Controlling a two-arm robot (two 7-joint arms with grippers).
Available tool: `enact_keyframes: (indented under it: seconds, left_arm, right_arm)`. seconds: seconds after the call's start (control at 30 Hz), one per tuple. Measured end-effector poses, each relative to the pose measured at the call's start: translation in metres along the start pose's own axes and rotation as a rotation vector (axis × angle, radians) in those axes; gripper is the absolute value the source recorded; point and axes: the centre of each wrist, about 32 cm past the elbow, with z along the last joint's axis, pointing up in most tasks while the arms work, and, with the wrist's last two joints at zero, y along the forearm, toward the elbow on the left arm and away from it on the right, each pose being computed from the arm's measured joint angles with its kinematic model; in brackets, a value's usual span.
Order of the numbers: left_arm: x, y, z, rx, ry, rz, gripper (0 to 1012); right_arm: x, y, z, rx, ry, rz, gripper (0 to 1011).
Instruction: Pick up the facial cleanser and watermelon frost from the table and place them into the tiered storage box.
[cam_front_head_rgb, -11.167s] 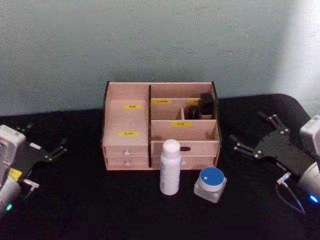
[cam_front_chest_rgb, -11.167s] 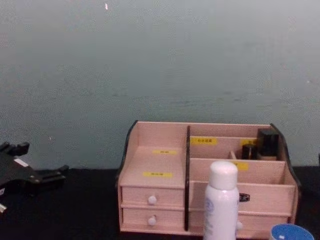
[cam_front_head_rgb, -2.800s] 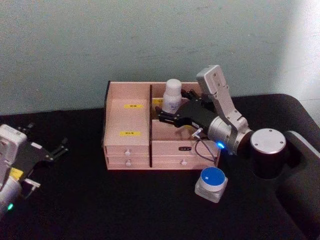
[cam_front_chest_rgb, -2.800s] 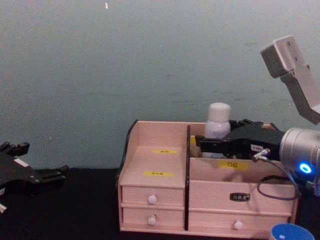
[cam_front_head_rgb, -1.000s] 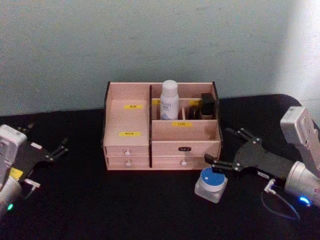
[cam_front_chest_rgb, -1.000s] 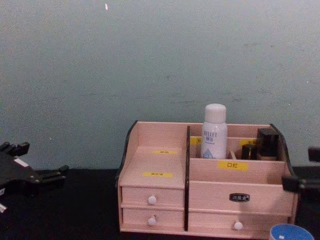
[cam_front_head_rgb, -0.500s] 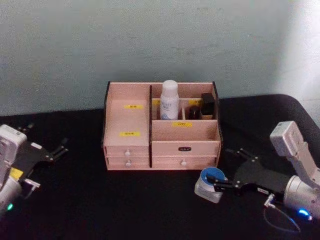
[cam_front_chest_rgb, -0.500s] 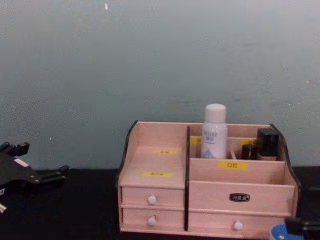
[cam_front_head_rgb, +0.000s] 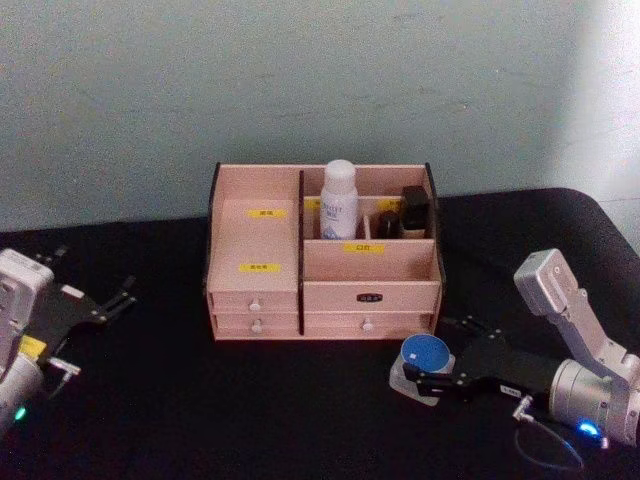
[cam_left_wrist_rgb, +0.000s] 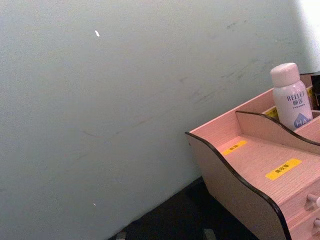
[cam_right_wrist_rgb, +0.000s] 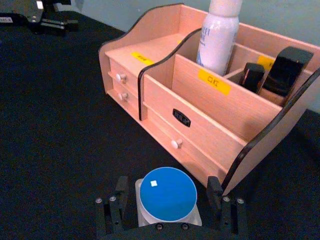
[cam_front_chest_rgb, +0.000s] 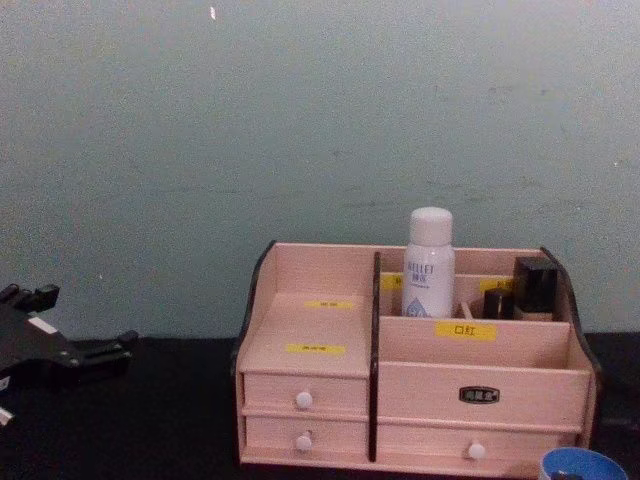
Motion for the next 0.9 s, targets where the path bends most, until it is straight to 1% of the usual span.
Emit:
enact_keyframes:
  seconds: [0.27, 0.9]
  left_arm:
    - [0.0, 0.0, 0.0, 0.0, 0.0, 0.0, 1001]
    - [0.0, 0.0, 0.0, 0.0, 0.0, 0.0, 1002]
  right_arm:
    - [0.0006, 0.0036, -0.0031, -0.023, 0.015, 0.002, 1000]
    - [0.0021, 0.0077, -0.0068, -0.042, 0.043, -0.006, 1000]
